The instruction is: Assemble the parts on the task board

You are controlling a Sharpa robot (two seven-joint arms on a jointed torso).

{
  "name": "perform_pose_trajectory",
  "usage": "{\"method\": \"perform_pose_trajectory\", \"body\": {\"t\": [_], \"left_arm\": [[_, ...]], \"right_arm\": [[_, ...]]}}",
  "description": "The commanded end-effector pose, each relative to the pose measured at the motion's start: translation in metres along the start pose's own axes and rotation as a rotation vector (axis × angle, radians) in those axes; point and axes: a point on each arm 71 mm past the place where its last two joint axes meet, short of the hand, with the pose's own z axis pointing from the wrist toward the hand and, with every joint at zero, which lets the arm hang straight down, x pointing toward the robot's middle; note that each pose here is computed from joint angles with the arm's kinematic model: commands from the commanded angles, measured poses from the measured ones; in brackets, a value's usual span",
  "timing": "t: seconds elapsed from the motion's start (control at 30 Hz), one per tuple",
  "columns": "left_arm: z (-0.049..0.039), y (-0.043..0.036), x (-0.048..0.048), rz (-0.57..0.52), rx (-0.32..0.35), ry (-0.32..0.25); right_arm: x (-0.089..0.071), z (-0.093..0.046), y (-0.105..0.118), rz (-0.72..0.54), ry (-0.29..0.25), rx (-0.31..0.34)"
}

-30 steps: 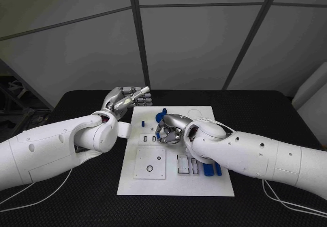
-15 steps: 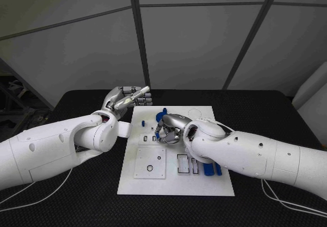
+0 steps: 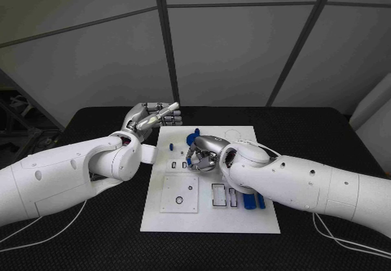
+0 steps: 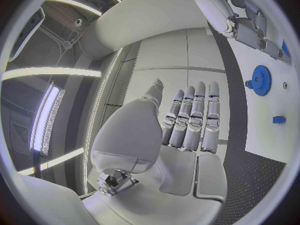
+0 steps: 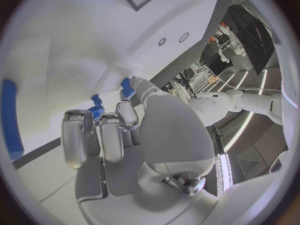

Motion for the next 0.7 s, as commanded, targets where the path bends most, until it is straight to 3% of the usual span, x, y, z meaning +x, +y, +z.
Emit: {"method": "perform_pose_trajectory", "body": {"t": [0.03,0.7], "left_arm": [[0.0003,-0.0015,0.0012,0.001,0.008,0.013],[0.0001,-0.0016,0.0003,0.002,0.008,0.011]], "right_arm": [[0.0073,-0.0009,-0.0041,-0.022,0.058,0.023],[0.0073,-0.0009,-0.0053,-0.029,0.062,0.025]]}}
